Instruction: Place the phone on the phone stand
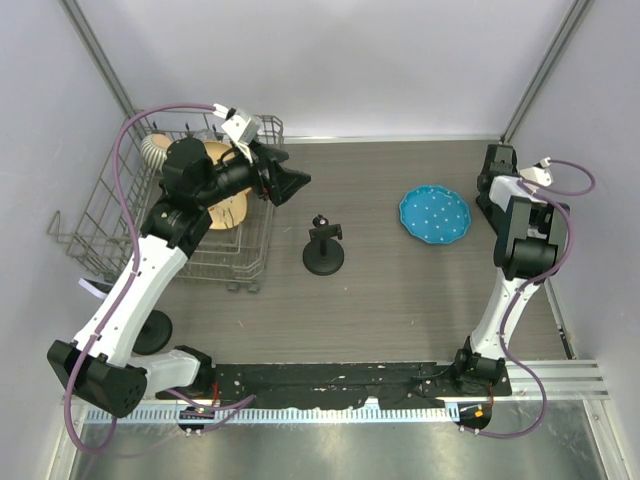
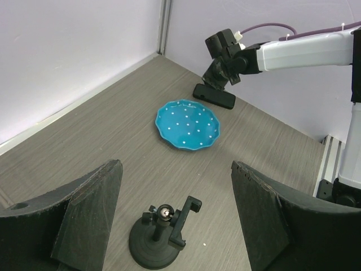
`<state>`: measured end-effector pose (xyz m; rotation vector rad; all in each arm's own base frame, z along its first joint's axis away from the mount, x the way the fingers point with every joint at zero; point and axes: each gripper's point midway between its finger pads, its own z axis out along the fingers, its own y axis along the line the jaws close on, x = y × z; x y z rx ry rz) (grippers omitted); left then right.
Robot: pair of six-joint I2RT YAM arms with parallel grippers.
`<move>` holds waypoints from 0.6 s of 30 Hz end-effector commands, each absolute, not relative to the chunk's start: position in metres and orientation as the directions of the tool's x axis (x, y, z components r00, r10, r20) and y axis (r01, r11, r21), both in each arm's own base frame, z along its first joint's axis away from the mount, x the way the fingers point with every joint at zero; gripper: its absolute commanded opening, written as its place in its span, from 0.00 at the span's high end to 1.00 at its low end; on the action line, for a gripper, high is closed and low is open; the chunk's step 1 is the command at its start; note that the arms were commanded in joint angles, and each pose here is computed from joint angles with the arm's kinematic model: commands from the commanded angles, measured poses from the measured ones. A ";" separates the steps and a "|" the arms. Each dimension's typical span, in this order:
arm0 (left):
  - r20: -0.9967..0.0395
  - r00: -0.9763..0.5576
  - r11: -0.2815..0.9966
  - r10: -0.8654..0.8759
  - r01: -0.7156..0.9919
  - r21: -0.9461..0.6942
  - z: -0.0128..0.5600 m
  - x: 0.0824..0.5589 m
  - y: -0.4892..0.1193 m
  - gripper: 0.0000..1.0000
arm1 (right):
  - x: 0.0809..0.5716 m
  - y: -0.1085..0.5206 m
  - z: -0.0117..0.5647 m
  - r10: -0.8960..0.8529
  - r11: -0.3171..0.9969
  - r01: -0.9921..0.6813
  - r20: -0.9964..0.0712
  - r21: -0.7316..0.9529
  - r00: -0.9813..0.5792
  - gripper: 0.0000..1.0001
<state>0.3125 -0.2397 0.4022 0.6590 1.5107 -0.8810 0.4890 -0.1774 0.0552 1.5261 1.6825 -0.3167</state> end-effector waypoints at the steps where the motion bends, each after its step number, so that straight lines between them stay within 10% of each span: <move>1: -0.993 -0.059 0.541 -0.100 0.835 -0.104 0.426 0.307 -0.237 0.18 | 0.524 -0.203 0.089 0.642 0.167 0.874 -0.723 0.457 0.255 0.99; 18: -0.994 -0.075 0.555 -0.084 0.825 -0.109 0.421 0.313 -0.234 0.18 | 0.541 -0.227 0.082 0.493 0.051 0.960 -0.843 0.274 0.214 0.99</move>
